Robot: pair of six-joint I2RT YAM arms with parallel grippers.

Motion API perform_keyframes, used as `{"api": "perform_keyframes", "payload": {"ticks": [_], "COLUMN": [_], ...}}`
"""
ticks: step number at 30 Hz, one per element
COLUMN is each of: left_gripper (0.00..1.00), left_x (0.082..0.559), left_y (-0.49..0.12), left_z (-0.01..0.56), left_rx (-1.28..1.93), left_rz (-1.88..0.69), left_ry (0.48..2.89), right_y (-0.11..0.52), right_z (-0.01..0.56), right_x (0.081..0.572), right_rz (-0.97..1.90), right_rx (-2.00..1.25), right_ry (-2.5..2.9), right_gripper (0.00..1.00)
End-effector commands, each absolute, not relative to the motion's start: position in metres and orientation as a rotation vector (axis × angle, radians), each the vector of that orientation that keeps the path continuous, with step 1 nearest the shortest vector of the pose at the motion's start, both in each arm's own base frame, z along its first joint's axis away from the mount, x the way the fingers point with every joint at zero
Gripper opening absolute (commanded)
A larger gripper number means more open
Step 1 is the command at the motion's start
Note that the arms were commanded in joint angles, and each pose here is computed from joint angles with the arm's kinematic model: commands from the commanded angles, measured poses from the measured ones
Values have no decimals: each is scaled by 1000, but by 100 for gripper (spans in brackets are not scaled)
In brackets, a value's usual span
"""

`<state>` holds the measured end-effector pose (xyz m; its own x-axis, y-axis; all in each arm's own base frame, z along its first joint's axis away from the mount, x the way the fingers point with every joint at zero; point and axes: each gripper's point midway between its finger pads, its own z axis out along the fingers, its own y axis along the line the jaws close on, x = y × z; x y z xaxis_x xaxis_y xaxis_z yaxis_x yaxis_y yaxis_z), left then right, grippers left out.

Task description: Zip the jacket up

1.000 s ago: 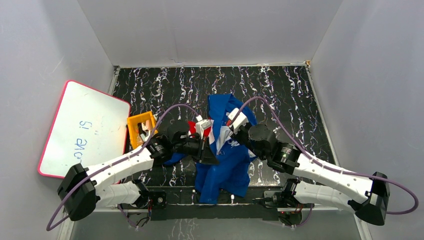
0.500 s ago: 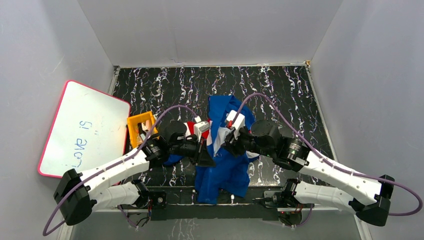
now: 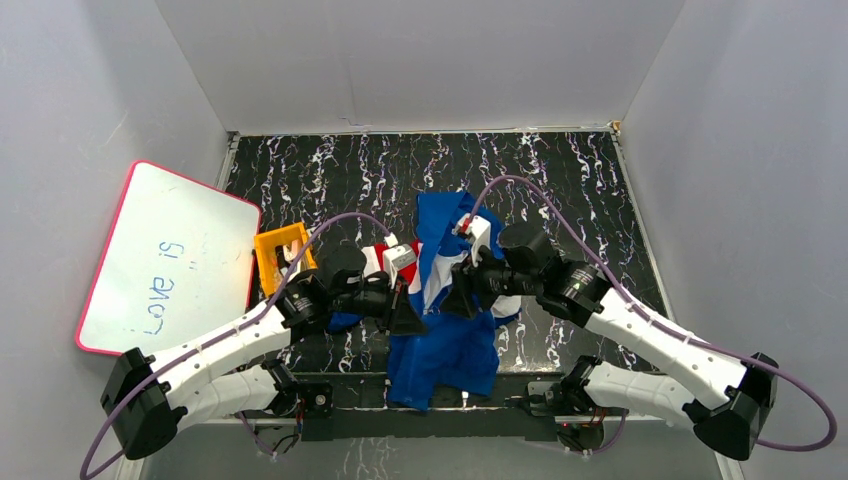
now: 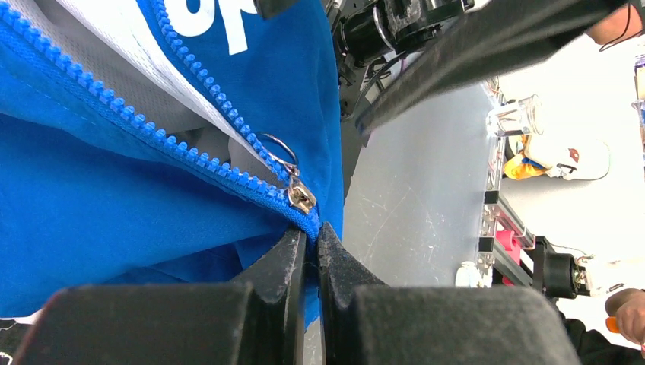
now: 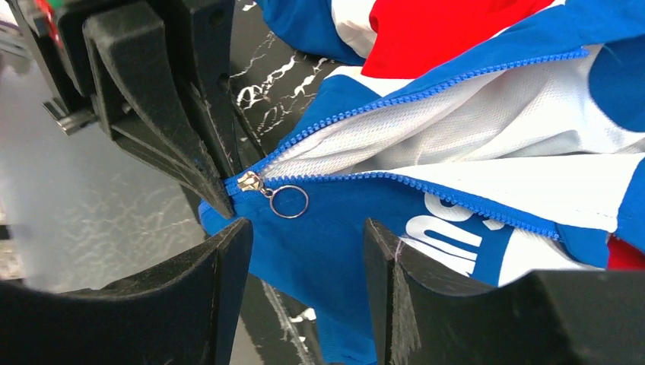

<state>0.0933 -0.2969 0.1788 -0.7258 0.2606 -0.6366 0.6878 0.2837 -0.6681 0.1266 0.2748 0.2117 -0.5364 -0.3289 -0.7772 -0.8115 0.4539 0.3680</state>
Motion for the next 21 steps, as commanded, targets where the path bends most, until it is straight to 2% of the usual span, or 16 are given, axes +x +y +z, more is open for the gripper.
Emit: {"api": "perform_keyframes", "payload": {"ticks": [1, 8, 21], "left_gripper": [0, 0, 0], "left_x": [88, 90, 93], "left_y": [-296, -299, -304], "left_z": [188, 193, 198], "left_rx": [901, 908, 905], "left_rz": [-1453, -1464, -1483], "left_ry": [2079, 2047, 2016], "right_y": [283, 286, 298], "right_z": [237, 229, 210], "right_x": [128, 127, 127], "right_rz": [1205, 1405, 1525], "right_rx": [-877, -810, -740], "right_ry": [2078, 2097, 2122], "right_gripper": [63, 63, 61]}}
